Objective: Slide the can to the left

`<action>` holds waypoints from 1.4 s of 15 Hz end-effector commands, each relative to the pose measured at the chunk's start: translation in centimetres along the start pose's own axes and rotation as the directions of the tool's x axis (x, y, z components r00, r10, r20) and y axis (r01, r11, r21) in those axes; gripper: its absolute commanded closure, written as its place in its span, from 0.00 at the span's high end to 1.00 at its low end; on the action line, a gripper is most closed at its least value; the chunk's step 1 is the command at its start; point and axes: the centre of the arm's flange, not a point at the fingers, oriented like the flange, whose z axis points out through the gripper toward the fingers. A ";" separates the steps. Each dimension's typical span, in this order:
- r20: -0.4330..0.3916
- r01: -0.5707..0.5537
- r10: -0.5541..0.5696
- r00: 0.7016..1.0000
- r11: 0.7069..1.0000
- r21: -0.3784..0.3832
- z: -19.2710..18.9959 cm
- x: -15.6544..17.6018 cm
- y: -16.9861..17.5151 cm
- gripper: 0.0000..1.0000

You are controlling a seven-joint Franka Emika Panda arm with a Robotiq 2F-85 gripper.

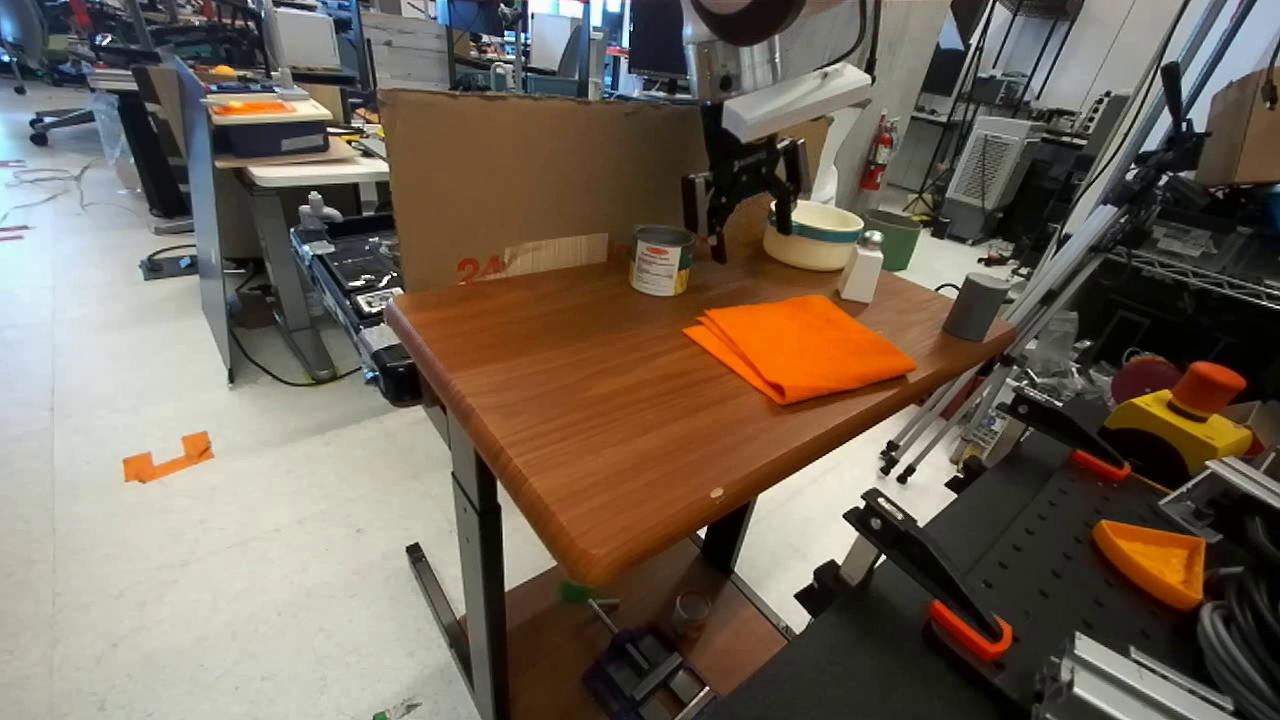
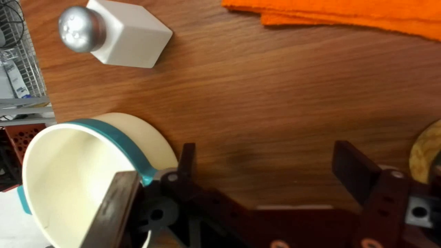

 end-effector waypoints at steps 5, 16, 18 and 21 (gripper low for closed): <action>-0.001 0.094 -0.094 0.996 0.995 -0.044 0.0 -0.6 -7.9 1.00; -0.112 0.229 -0.250 0.962 0.958 -0.170 -1.7 -4.5 -15.7 1.00; -0.116 0.205 -0.225 0.968 0.965 -0.162 -2.0 -5.2 -15.4 1.00; -0.063 0.203 -0.213 0.975 0.970 -0.129 -3.0 -7.9 -13.0 1.00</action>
